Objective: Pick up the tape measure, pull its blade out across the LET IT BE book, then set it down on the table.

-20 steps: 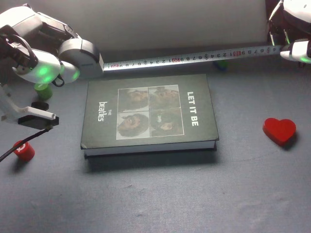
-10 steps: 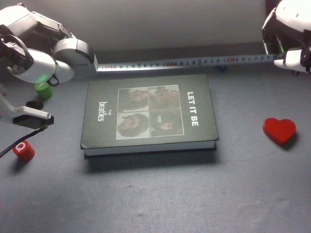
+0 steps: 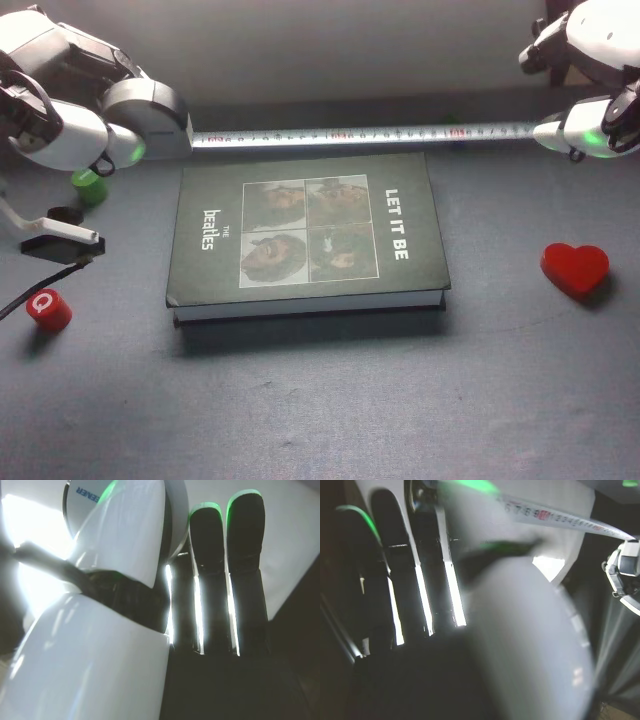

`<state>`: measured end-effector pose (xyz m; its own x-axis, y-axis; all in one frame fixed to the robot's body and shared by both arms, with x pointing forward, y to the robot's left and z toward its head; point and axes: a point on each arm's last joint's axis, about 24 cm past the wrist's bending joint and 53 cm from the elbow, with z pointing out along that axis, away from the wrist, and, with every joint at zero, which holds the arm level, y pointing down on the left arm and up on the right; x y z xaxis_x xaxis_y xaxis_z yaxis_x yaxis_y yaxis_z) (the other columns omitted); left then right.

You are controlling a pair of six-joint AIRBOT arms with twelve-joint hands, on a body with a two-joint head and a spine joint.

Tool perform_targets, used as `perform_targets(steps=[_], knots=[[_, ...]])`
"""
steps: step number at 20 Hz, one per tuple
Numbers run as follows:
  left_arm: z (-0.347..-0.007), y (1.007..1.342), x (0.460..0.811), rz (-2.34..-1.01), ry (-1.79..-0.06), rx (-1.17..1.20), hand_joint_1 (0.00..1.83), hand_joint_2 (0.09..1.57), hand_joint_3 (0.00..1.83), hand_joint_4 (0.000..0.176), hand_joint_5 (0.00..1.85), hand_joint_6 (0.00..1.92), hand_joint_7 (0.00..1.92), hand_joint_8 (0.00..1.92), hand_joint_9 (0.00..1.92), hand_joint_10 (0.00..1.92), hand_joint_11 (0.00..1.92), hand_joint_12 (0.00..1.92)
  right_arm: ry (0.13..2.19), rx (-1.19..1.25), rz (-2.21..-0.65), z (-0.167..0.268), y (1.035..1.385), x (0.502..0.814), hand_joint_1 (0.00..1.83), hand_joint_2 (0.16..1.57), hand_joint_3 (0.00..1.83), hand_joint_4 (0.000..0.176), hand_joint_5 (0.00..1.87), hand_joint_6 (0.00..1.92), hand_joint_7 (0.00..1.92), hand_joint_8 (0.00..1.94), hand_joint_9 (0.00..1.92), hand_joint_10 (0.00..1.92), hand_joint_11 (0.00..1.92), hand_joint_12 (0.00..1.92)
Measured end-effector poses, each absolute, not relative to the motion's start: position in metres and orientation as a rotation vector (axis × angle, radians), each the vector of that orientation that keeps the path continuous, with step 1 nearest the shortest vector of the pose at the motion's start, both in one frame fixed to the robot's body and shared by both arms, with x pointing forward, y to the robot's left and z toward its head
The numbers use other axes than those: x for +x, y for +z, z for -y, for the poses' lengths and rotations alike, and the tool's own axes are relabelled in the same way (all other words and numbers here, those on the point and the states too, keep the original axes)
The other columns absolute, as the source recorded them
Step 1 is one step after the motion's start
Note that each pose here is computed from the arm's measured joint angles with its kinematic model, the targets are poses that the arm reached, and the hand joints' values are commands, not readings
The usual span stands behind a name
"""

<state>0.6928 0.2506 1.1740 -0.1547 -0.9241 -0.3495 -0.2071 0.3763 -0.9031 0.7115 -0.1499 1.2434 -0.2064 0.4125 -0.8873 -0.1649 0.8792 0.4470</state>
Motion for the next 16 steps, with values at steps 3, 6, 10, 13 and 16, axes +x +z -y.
perform_targets(steps=[3,6,10,13,16], knots=[[-0.253,1.170,0.692,-1.616,-0.885,-1.049,1.36,1.16,0.00,0.000,0.91,0.97,0.81,1.22,0.82,1.41,0.81,1.31,0.526,0.184,-1.706,0.149,1.242,0.711,0.21,1.10,0.00,0.035,0.15,0.00,0.18,0.00,0.13,0.00,0.00,0.63],[-0.255,1.162,0.691,-1.630,-0.898,-1.081,1.36,1.16,0.00,0.000,0.91,0.96,0.81,1.22,0.82,1.42,0.81,1.30,0.539,0.157,-1.716,0.142,1.240,0.703,0.09,1.07,0.00,0.045,0.07,0.00,0.08,0.00,0.05,0.00,0.00,0.45],[-0.273,1.145,0.694,-1.641,-0.886,-1.133,1.36,1.16,0.00,0.000,0.91,0.96,0.81,1.20,0.85,1.40,0.82,1.30,0.558,0.115,-1.725,0.133,1.241,0.686,0.00,1.00,0.00,0.063,0.00,0.00,0.00,0.00,0.00,0.00,0.00,0.31],[-0.283,1.135,0.698,-1.656,-0.860,-1.125,1.36,1.16,0.00,0.000,0.91,0.96,0.81,1.20,0.85,1.40,0.82,1.30,0.540,0.081,-1.707,0.126,1.248,0.670,0.00,1.00,0.00,0.063,0.00,0.00,0.00,0.00,0.00,0.00,0.00,0.31],[-0.285,1.114,0.695,-1.702,-0.865,-1.141,1.36,1.16,0.00,0.000,0.90,0.98,0.82,1.19,0.84,1.40,0.81,1.29,0.529,0.079,-1.683,0.120,1.257,0.655,0.00,0.99,0.00,0.064,0.00,0.00,0.00,0.00,0.00,0.00,0.00,0.31]])
